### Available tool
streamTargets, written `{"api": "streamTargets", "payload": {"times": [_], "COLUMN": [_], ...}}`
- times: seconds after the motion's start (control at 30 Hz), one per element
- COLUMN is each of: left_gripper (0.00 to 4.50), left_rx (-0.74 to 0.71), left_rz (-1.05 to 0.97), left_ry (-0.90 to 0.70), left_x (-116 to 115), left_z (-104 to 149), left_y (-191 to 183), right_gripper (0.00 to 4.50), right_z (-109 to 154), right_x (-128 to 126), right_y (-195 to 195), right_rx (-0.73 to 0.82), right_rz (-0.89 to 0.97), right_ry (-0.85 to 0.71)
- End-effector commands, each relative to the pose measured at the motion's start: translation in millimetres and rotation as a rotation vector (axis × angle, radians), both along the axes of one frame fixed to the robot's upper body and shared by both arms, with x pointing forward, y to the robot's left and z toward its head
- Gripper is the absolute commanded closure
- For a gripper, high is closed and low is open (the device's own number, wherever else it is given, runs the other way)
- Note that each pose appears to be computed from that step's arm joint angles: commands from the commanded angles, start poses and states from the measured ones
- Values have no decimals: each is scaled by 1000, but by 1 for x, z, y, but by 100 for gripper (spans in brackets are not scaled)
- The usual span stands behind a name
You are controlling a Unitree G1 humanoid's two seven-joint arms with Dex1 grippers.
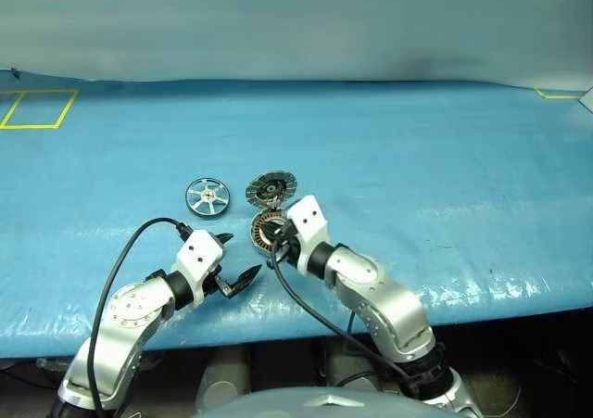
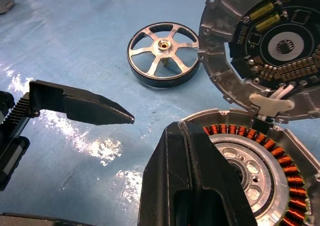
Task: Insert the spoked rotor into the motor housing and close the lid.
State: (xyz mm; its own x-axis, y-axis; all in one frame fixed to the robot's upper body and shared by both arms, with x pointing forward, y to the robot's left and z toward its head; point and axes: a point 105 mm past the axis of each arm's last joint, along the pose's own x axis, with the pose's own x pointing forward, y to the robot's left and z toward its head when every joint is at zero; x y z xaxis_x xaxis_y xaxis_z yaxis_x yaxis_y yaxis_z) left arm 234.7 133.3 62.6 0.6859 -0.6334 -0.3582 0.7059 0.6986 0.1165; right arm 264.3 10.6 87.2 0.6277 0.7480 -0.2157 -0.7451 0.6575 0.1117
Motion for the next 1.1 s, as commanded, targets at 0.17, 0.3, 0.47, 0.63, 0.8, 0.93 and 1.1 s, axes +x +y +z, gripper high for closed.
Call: {"api": "streamTargets", "payload": {"times": [0.17, 0.3, 0.47, 0.63, 0.8, 0.93, 1.1], "left_gripper": [0, 0, 0, 0, 0, 0, 0], "left_rx": [-16, -15, -16, -15, -20, -20, -19], "left_rz": [-3, 0, -1, -3, -5, -10, -15], "left_ry": [-20, -23, -26, -23, -22, -20, -20], "left_x": [-1, 0, 1, 0, 0, 0, 1], "left_z": [6, 6, 7, 7, 6, 6, 5], "left_y": [-1, -1, -1, -1, -3, -4, -4], "right_gripper": [448, 448, 448, 448, 448, 448, 448], "right_z": [12, 6, -4, -10, -13, -14, -17], "right_x": [-1, 4, 11, 16, 21, 21, 21], "right_y": [5, 1, -10, -18, -24, -26, -26], "right_rx": [30, 17, -13, -30, -45, -50, -56], "right_rz": [9, -21, -63, -99, -127, -132, -155], "right_ry": [-30, -19, 0, 11, 11, 14, 28]}}
